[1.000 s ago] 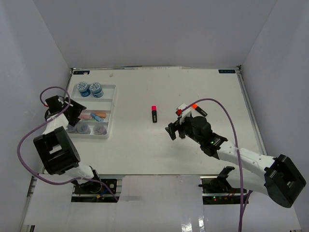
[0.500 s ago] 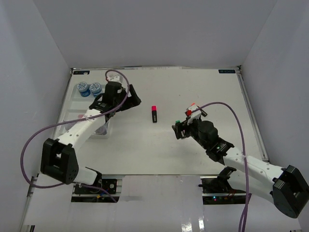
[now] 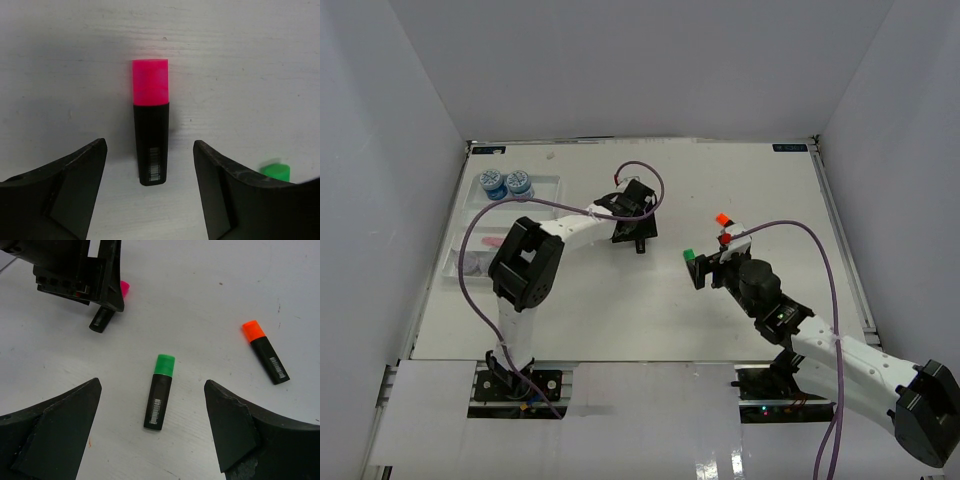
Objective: Sort the stationery into containers
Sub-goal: Pick up the pen from the center of the board.
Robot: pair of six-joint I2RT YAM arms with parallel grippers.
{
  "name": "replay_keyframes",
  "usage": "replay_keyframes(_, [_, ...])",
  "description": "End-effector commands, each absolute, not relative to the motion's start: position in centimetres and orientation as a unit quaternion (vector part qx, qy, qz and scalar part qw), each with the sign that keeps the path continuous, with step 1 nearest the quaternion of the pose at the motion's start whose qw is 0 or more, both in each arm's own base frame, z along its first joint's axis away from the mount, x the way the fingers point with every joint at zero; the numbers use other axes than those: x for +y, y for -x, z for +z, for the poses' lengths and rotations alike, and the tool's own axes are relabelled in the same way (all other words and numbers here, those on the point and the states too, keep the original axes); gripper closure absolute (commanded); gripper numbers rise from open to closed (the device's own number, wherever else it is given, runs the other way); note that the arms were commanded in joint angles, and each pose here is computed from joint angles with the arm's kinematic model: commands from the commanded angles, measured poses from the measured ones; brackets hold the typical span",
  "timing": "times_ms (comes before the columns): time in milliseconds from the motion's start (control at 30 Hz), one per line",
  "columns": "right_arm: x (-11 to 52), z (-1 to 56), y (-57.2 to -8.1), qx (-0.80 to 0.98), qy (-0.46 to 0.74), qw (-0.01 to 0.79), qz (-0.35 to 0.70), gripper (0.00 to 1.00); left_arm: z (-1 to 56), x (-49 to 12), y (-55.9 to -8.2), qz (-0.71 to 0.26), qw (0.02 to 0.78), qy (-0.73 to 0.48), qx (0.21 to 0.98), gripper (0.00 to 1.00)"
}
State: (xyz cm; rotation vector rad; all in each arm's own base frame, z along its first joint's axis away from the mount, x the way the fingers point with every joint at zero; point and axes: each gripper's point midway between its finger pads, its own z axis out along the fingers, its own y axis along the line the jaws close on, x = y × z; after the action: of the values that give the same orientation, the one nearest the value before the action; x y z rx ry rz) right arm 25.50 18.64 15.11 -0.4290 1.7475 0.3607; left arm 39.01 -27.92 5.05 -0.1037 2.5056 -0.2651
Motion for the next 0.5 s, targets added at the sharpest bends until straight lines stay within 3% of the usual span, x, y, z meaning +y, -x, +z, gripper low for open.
replay_keyframes(0, [18.0, 15.7, -26.0, 0.75, 0.164, 0.622, 0.15, 0.1, 5.9, -28.8, -40.6, -0.091, 0.328, 0.056, 0.939, 0.21])
replay_keyframes(267, [18.0, 15.4, -25.9, 0.753, 0.164, 0.62, 0.15, 0.1, 3.8, -28.4, -41.7, -0.057, 0.328, 0.072, 0.94, 0.36])
replay_keyframes(467, [18.1, 15.4, -25.9, 0.753, 0.164, 0.618, 0.152, 0.1, 2.4, -28.2, -41.5, -0.043, 0.317, 0.068, 0.945, 0.62])
